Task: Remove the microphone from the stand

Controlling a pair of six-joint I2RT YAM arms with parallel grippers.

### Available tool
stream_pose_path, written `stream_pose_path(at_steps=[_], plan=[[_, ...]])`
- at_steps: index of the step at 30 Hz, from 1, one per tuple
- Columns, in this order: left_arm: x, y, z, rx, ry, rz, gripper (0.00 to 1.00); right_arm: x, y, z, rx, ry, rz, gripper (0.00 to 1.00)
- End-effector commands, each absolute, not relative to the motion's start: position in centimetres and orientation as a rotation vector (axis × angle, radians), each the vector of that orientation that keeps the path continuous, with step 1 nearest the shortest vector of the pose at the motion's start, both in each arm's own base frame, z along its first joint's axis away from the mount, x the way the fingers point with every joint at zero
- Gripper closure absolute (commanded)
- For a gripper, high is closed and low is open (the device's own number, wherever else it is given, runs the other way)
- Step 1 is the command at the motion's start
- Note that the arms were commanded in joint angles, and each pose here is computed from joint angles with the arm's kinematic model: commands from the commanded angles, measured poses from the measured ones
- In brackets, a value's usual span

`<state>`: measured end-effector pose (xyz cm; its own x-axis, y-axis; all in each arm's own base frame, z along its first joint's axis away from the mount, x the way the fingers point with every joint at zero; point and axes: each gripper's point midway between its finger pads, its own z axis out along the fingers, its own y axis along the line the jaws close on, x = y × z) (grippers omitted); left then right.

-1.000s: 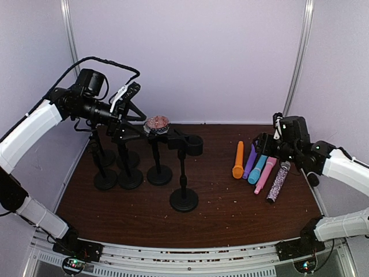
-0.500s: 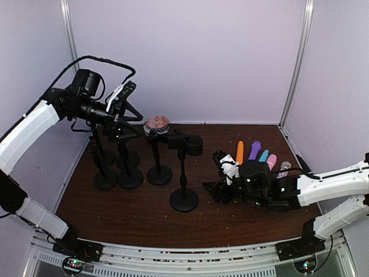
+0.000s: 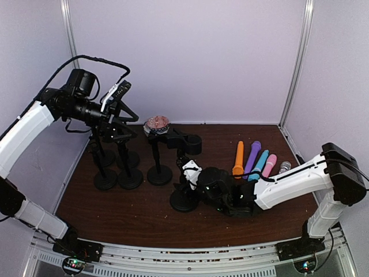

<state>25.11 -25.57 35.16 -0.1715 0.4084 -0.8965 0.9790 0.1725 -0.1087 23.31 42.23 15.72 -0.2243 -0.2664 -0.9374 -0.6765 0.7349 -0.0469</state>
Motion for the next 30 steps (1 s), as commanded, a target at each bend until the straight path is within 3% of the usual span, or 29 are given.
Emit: stream_pose_path(at_steps=[1,6,10,13,22,30], plan=[[24.5,-25.0,35.2,1.336,1.697,-0.957,0.02,24.5,42.3,16.7,-0.622,1.751,0.427,0.5],[24.5,-25.0,35.0,1.335,1.712,-0.963,0.02,25.0,43.1,16.0,-0.617,1.736,0.409,0.64],[24.4,-24.9,34.8,1.339,1.726,-0.968,0.02,25.4,43.6,15.5,-0.619,1.736,0.385,0.88],[24.3,-24.9,34.7,1.343,1.724,-0.971,0.02,25.3,43.5,15.7,-0.61,1.735,0.39,1.0],[23.0,-25.4,31.5,1.376,1.727,-1.094,0.08,24.1,42.3,19.9,-0.547,1.698,0.542,1.0],[21.3,-28.3,29.6,1.449,1.725,-1.167,0.12,22.5,41.9,29.4,-0.432,1.577,0.824,1.0]])
